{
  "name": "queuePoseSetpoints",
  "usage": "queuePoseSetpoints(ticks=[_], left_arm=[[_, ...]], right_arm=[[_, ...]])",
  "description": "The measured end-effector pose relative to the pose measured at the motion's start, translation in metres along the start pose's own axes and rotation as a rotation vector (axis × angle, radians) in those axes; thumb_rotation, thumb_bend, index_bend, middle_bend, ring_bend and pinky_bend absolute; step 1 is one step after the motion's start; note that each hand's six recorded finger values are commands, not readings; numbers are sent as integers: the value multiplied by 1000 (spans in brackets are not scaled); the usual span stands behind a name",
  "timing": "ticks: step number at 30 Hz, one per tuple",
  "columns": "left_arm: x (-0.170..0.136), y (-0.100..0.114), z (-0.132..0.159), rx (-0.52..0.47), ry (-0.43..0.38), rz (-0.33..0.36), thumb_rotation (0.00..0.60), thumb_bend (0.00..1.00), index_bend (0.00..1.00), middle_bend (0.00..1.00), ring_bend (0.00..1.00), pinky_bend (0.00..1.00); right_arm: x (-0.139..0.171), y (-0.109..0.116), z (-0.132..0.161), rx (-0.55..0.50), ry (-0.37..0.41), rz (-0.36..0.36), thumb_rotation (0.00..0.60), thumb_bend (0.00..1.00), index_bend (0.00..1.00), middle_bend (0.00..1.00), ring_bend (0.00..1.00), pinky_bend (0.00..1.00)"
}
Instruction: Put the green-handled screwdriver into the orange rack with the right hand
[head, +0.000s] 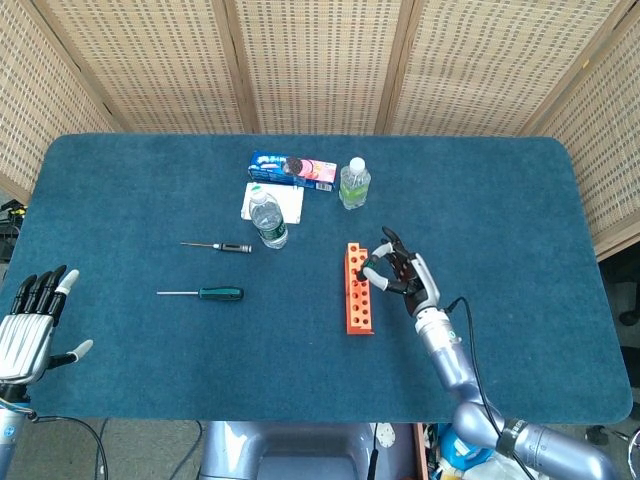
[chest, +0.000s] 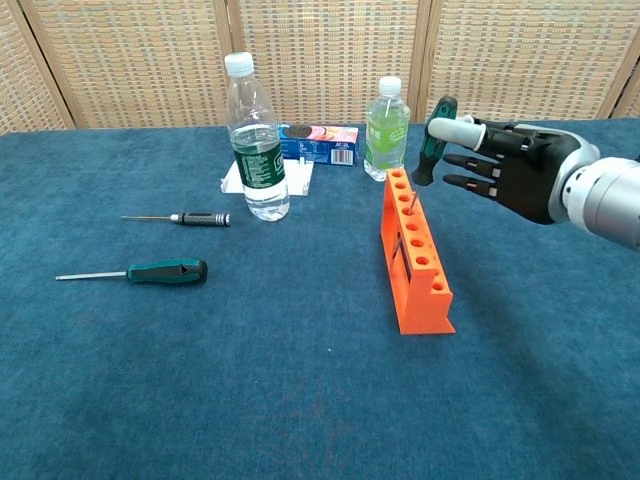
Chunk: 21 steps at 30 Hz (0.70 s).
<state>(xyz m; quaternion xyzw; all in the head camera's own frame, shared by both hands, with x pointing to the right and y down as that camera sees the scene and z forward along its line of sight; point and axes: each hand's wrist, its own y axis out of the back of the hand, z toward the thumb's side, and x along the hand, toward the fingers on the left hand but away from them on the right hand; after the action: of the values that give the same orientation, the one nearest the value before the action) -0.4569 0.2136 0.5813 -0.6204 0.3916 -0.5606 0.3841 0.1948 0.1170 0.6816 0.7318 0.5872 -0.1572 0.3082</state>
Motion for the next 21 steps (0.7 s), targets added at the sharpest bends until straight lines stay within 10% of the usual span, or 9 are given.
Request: queuePoseSetpoints(ticks=[21], left_arm=[[0, 0, 0, -3, -1, 1, 600, 0, 0, 0, 0, 0]], right_arm=[[3, 5, -22, -9, 13, 31, 600, 219, 518, 19, 0, 0]])
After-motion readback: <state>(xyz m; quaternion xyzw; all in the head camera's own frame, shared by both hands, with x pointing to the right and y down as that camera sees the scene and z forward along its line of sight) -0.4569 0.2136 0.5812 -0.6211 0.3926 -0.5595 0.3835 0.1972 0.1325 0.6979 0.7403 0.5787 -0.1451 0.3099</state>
